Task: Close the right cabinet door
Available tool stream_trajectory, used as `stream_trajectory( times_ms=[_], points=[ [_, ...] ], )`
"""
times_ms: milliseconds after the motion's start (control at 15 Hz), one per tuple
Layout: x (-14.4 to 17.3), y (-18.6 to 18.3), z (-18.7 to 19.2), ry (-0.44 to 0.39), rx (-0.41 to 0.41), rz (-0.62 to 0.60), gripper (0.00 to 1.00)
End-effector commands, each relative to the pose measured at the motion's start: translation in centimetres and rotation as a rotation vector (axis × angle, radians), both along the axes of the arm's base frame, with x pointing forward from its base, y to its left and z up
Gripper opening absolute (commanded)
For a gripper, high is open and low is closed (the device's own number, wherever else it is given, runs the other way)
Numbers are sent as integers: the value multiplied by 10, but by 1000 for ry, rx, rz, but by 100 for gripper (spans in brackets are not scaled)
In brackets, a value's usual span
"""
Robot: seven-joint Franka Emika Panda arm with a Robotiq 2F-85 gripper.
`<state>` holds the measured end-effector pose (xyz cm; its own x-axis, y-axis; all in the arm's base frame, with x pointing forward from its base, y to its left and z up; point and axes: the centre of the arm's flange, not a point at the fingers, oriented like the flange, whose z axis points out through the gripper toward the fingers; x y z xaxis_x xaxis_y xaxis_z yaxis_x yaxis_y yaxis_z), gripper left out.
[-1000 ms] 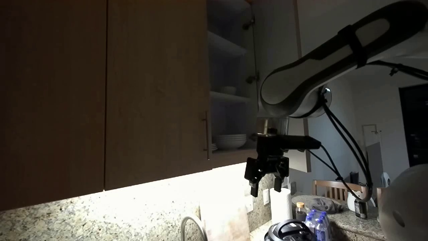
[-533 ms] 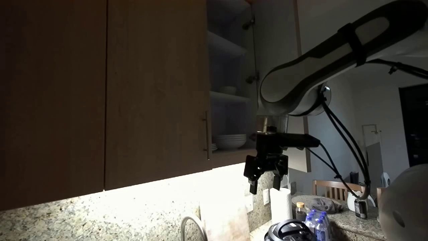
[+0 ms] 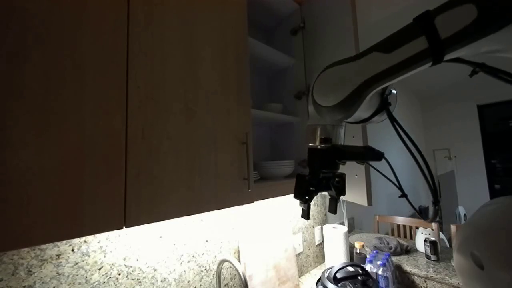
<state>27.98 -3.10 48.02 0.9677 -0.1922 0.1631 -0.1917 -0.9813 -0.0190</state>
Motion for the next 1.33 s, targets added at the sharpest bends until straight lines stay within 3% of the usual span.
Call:
stream_trajectory(
  times_ms=[0, 600, 1267],
  points=[
    [-30, -3, 15, -9, -58, 23, 100],
    [-76, -29, 70, -119, -164, -5, 100],
    [-80, -70, 125, -379, -209, -344, 100]
  ],
)
